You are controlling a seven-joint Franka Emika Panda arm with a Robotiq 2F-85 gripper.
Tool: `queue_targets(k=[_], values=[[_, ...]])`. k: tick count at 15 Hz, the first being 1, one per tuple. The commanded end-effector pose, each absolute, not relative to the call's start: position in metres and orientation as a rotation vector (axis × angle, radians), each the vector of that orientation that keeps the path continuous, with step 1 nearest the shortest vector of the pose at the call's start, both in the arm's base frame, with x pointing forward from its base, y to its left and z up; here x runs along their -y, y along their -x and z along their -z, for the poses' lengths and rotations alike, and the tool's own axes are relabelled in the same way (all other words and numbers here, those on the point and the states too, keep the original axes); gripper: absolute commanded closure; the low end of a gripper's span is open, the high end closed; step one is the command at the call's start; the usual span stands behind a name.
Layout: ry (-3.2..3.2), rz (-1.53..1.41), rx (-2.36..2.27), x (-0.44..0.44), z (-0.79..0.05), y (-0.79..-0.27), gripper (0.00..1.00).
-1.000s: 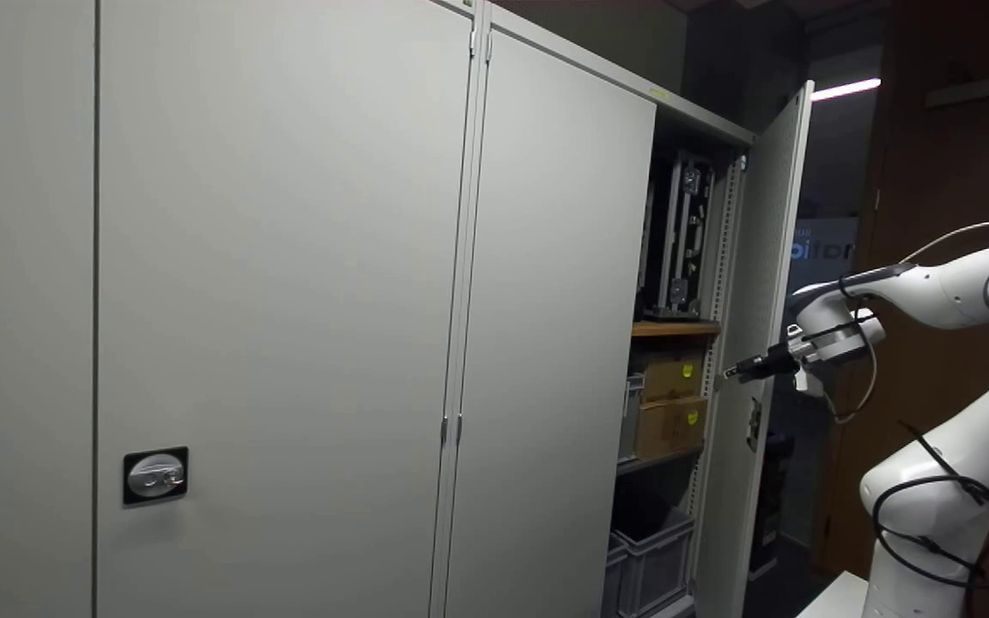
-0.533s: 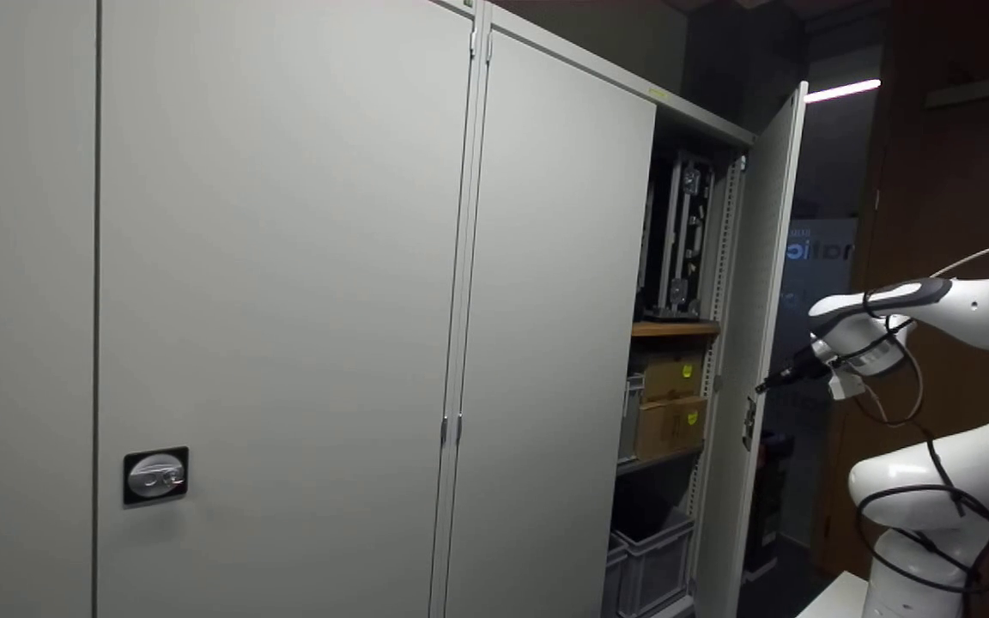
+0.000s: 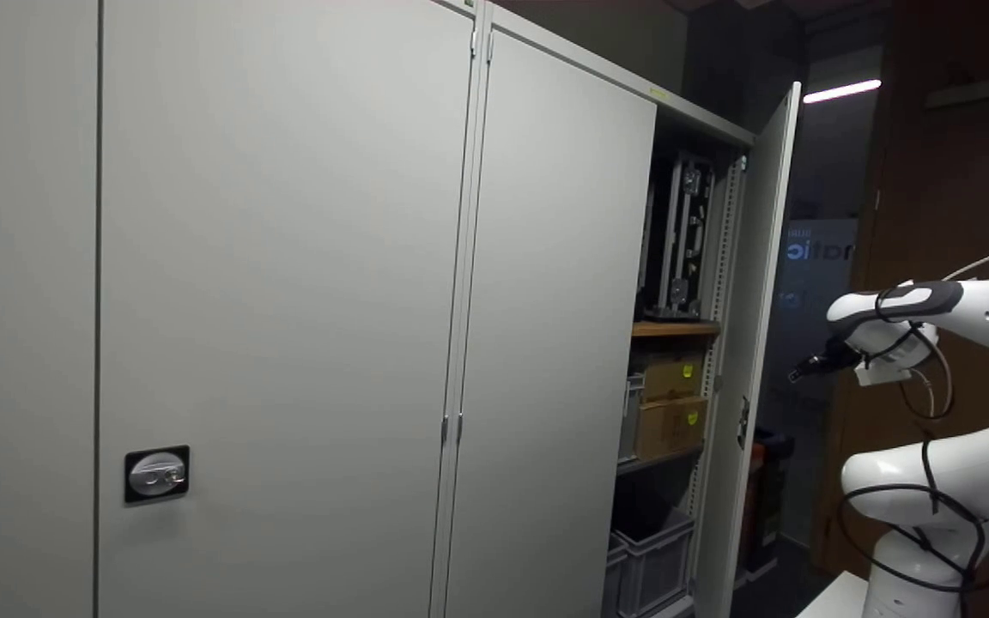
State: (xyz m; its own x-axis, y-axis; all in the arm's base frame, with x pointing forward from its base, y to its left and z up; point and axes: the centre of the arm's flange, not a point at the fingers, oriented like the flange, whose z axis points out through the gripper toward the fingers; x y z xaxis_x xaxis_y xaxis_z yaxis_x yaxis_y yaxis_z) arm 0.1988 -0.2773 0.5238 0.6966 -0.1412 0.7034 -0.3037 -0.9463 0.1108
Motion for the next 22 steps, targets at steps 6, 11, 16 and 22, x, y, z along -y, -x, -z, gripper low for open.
queue_targets(k=[6, 11, 16, 22], values=[[-2.647, -1.017, 0.766, 0.385, -0.524, -0.207, 0.02], [-2.727, -0.972, 0.785, 0.424, -0.512, -0.219, 0.00], [-2.799, -0.952, 0.747, 0.440, -0.485, -0.232, 0.26], [-2.862, -1.041, 0.558, 0.440, -0.477, -0.248, 0.69]])
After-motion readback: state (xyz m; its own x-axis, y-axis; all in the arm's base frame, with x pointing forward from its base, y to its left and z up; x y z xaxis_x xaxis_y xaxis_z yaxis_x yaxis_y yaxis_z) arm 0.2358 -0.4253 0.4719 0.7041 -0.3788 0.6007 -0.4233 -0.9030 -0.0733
